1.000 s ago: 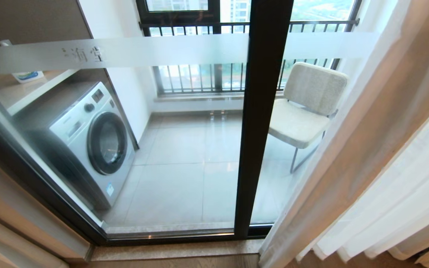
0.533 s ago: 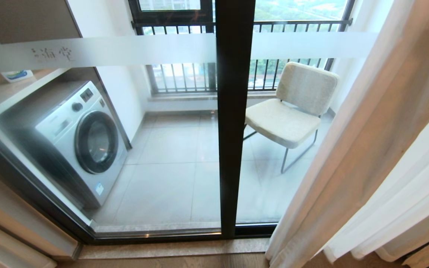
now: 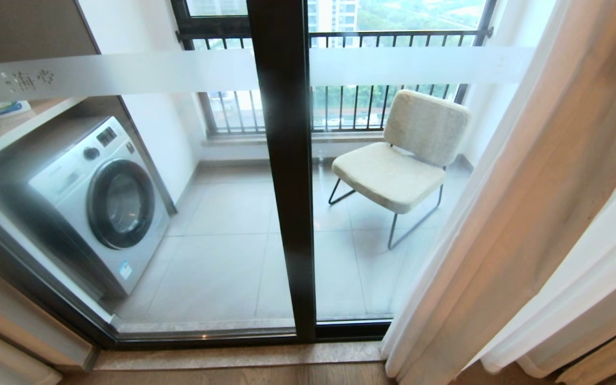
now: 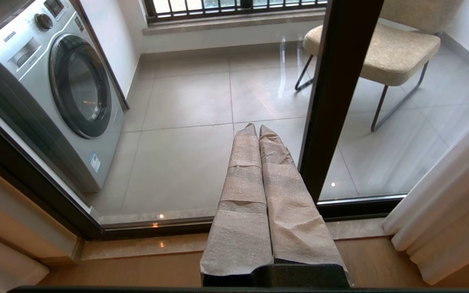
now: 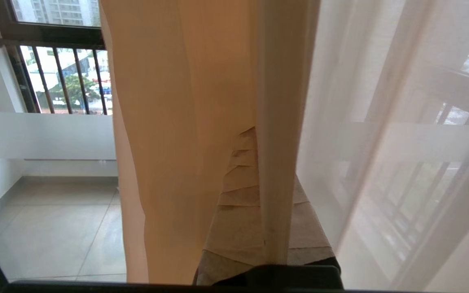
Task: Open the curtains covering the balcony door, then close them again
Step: Pull the inner curtains open on both sides
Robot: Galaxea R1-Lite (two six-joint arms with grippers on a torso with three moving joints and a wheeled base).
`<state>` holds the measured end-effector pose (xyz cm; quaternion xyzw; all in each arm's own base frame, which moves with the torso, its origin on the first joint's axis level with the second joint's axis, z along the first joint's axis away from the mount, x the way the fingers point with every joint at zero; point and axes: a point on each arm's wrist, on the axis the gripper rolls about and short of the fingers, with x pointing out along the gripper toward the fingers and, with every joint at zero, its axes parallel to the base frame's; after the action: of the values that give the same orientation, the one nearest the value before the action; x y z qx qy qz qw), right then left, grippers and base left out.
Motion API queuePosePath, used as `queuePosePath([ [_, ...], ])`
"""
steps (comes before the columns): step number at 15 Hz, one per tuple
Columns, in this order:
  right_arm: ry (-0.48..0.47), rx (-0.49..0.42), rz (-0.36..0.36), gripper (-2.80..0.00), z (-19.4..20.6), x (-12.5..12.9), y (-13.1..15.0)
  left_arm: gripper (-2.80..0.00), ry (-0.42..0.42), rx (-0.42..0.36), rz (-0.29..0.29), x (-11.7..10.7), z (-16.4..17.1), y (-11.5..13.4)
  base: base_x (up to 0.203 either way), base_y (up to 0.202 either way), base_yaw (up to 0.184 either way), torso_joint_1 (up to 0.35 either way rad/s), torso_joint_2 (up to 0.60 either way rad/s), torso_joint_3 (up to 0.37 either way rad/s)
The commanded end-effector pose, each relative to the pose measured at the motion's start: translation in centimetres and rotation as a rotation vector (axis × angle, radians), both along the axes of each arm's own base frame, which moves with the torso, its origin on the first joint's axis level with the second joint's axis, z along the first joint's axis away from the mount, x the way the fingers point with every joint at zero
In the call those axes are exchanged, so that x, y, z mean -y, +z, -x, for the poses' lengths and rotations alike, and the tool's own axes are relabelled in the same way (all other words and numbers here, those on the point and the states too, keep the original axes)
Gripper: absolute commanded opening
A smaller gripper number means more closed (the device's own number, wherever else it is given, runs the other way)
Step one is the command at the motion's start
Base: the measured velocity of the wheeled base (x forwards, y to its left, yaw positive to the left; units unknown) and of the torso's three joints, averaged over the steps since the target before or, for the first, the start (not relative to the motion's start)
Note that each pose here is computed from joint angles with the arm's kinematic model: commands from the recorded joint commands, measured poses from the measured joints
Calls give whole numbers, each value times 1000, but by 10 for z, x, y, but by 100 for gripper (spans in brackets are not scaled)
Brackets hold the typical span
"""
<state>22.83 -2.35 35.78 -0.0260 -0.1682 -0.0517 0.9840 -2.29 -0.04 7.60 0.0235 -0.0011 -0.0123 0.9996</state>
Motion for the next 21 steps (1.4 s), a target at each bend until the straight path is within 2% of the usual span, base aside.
queuePosePath([
  [1,-9,-1,1,-280,-1,2,-1,-280,0,0,1,0,0,0,0,-187,0,-1,2,2],
  [21,-93,-21,-3,-280,-10,24,-6,-280,2,0,13,0,0,0,0,-190,0,1,2,2],
])
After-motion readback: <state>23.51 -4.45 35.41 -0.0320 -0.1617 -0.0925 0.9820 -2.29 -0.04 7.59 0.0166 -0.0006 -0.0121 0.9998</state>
